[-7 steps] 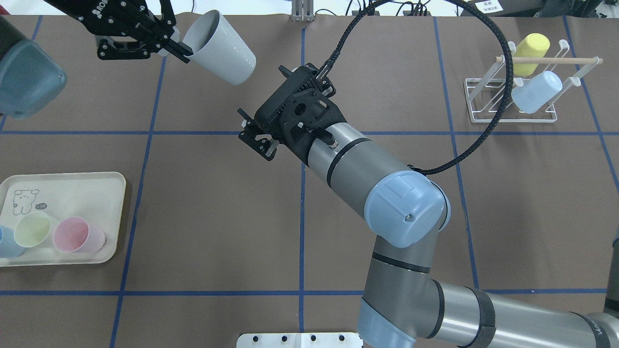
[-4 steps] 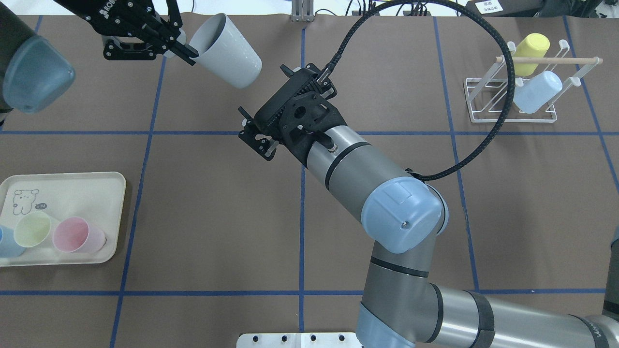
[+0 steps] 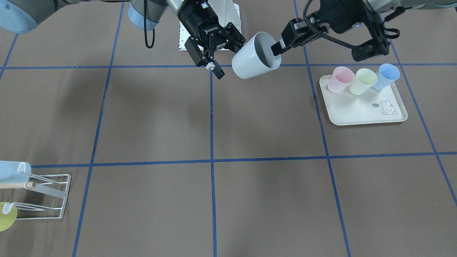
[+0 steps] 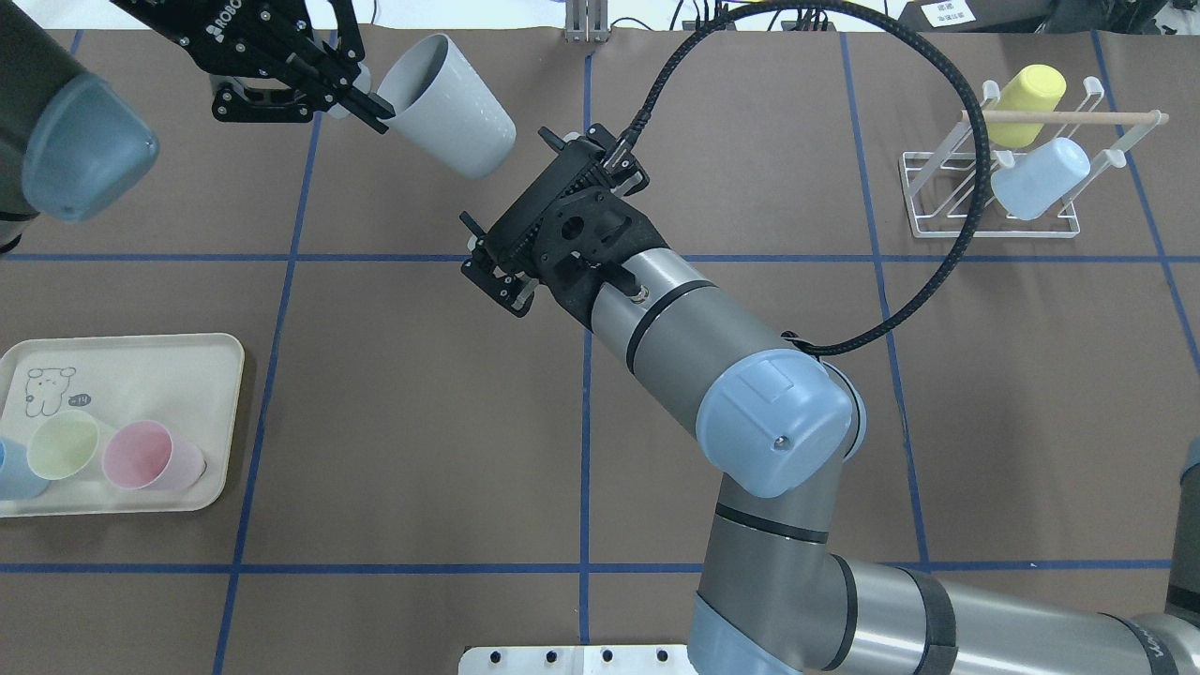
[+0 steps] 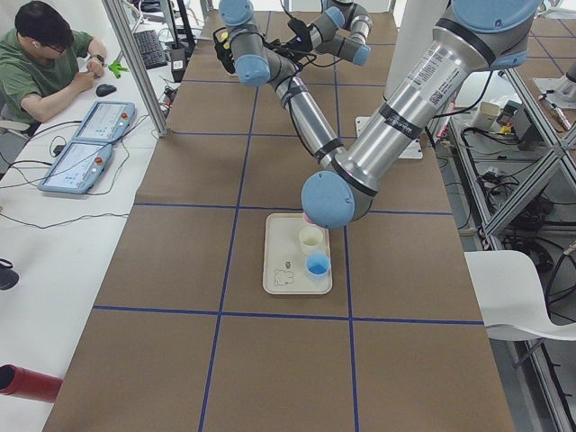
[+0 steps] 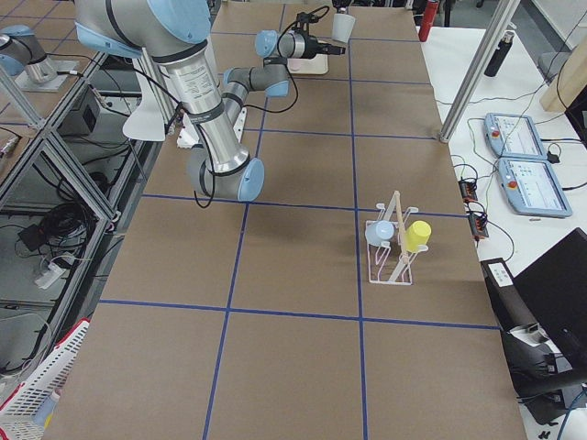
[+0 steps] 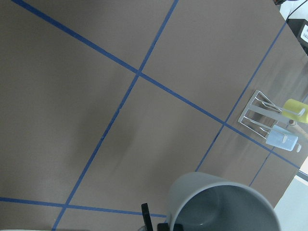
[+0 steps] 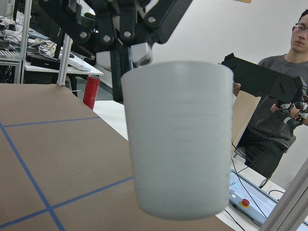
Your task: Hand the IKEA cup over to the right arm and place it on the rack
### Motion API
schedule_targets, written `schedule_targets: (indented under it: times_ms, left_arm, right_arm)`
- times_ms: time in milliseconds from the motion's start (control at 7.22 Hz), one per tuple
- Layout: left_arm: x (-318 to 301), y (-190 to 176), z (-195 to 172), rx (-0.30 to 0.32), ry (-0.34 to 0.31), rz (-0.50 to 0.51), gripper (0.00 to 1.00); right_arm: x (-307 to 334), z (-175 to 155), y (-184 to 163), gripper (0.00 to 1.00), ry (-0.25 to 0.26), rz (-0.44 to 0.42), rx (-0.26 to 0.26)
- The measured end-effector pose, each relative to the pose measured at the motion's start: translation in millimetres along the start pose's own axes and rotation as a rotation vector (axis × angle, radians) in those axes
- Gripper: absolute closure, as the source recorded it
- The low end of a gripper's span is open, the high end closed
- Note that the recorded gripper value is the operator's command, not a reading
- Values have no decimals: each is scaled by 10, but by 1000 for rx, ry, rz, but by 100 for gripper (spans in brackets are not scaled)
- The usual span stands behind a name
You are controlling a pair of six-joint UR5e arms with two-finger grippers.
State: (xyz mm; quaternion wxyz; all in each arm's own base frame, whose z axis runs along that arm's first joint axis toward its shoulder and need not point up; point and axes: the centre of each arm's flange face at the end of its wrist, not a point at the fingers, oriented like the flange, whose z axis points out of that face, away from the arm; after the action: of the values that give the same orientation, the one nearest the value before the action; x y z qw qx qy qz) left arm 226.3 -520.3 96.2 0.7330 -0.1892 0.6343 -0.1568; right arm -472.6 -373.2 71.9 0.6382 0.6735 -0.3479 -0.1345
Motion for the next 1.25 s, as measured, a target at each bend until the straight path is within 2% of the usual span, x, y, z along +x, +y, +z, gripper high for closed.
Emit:
schedule_targets:
  times_ms: [1246]
  left_arm:
    - [7, 112, 255, -42, -20, 29, 100]
  right_arm:
    - [-9, -17, -58, 1, -3, 3, 10]
